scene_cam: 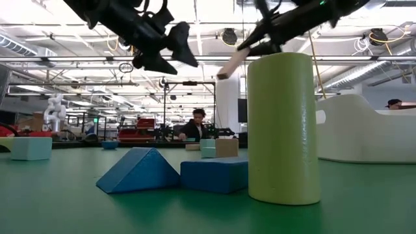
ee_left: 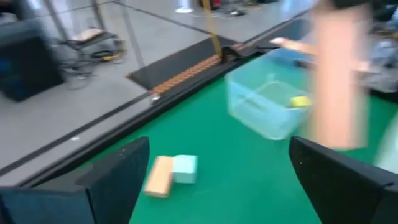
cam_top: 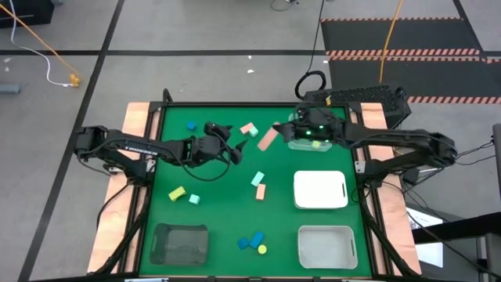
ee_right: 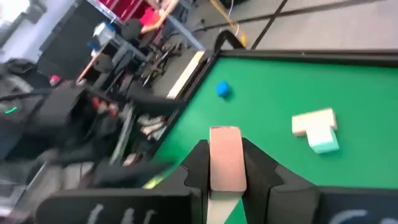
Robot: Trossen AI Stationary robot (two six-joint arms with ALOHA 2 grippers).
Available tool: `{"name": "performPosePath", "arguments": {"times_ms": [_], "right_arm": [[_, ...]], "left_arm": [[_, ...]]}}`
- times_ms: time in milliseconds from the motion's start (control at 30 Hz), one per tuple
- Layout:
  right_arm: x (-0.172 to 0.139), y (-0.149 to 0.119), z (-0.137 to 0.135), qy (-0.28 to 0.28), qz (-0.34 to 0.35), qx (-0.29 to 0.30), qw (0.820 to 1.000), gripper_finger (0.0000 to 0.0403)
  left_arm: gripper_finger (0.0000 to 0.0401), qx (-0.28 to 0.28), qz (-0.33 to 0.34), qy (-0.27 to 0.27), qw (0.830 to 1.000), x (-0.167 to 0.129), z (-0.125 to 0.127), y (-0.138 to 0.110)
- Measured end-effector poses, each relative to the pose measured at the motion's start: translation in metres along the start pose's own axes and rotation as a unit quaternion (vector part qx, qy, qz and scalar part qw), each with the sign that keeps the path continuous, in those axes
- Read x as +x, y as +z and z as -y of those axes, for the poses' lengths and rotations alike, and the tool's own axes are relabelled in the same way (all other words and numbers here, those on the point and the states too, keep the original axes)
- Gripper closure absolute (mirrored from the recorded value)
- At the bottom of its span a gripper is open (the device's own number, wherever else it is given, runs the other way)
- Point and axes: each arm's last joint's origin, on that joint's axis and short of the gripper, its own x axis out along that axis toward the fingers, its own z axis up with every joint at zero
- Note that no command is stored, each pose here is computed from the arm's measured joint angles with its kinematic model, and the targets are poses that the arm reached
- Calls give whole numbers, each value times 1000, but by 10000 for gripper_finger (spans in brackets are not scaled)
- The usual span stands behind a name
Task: Sort & place blocks by color
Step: Put the top left brown block into the white bin
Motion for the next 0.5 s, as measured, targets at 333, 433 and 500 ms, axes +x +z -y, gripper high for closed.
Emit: {"name": "performPosePath", "arguments": {"times_ms": [333,433,500], "right_arm": [[-48,-21,-2,-33,-125,4,992,363],[-54,-29,3,-72,-163,4,984,363],[-56,-35,7,-96,-185,4,978,363]], "left_arm": [[108,23,-74,99,992,18,-39,-10],[126,-2,-99,132,986,23,-55,-13],[134,-27,-112,150,982,26,-64,-15]]}}
